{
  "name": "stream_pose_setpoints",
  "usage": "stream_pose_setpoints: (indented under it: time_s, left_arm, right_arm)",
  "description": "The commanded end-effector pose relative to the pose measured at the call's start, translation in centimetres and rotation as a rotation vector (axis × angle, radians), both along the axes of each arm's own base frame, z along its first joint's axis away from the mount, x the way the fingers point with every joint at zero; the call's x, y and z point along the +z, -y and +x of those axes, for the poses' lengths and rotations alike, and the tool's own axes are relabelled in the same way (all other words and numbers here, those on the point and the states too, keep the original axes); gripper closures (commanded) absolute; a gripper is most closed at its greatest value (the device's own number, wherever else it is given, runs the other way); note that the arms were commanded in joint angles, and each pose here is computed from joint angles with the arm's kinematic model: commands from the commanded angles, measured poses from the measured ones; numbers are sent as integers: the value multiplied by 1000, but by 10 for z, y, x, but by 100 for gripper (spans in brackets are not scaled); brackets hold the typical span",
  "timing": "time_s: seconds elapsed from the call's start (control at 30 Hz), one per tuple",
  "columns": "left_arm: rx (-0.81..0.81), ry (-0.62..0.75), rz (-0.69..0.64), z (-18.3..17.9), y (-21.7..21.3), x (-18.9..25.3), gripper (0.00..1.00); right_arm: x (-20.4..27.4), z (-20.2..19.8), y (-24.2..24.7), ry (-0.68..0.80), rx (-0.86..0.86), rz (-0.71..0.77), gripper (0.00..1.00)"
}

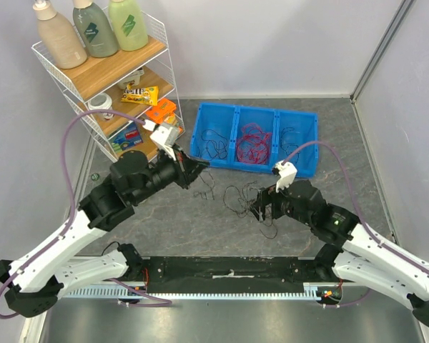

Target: Untangle the cables

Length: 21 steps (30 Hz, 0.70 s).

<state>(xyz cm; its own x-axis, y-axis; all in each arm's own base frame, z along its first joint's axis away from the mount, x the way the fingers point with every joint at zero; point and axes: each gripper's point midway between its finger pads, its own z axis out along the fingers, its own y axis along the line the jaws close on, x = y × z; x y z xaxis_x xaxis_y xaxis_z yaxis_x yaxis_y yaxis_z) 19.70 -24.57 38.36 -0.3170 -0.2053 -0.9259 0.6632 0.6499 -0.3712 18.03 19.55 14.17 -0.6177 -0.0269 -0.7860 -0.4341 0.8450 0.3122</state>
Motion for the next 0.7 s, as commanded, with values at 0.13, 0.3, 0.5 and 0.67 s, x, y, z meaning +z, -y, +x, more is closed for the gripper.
stream_pose_setpoints:
  time_s: [0.13,0.3,0.5,0.67]
  left_arm:
    - [-115,-174,-140,-18,27,-29,98]
    - [-94,-248,-170,-15,32,-46,99]
    - [-104,-305,-160,-15,39,-59,98]
    - [-118,-315,-162,-16,42,-62,98]
  right_arm:
    - [104,-20,-79,244,462,276,4]
    - [109,-15,-104,236,484,413,2]
    - [115,0,-117,214,390,533,10]
    - [98,12,-129,158,358,522,36]
